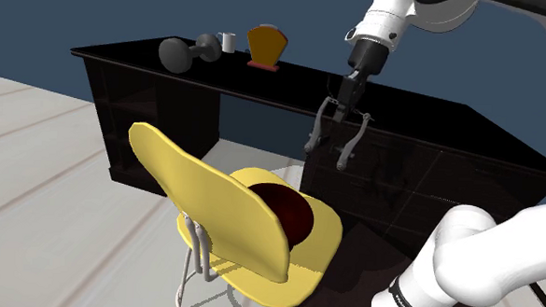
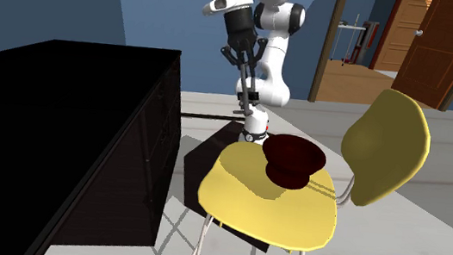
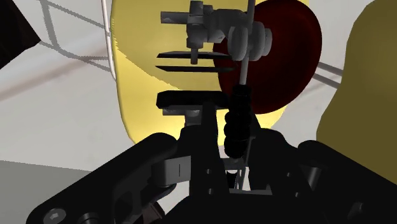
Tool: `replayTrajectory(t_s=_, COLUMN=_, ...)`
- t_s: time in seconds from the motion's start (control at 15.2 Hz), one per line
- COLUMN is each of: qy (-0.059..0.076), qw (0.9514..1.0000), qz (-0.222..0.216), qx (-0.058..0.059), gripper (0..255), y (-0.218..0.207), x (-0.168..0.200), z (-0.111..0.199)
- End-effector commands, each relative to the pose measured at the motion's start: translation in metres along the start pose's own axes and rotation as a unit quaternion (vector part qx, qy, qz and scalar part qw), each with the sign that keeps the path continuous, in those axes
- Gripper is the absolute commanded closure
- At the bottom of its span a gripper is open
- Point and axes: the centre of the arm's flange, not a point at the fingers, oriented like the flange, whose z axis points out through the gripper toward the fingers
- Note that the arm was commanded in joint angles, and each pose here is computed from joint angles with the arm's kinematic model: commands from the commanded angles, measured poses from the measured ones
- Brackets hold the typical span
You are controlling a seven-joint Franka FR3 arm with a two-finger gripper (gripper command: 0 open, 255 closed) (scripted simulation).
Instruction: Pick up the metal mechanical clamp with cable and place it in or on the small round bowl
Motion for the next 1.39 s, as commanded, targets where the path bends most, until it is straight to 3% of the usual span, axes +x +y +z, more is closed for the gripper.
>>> replayTrajectory(t_s=0.0, qy=0.000, qw=1.0000, qz=0.000, qx=0.000, gripper=255, y=-0.022, x=0.003, z=0.004)
replayTrajectory(t_s=0.86, qy=0.000, qw=1.0000, qz=0.000, qx=0.000, gripper=255, y=-0.184, x=0.029, z=0.039)
replayTrajectory(t_s=1.32, qy=0.000, qw=1.0000, qz=0.000, qx=0.000, gripper=255, y=-0.172, x=0.029, z=0.073)
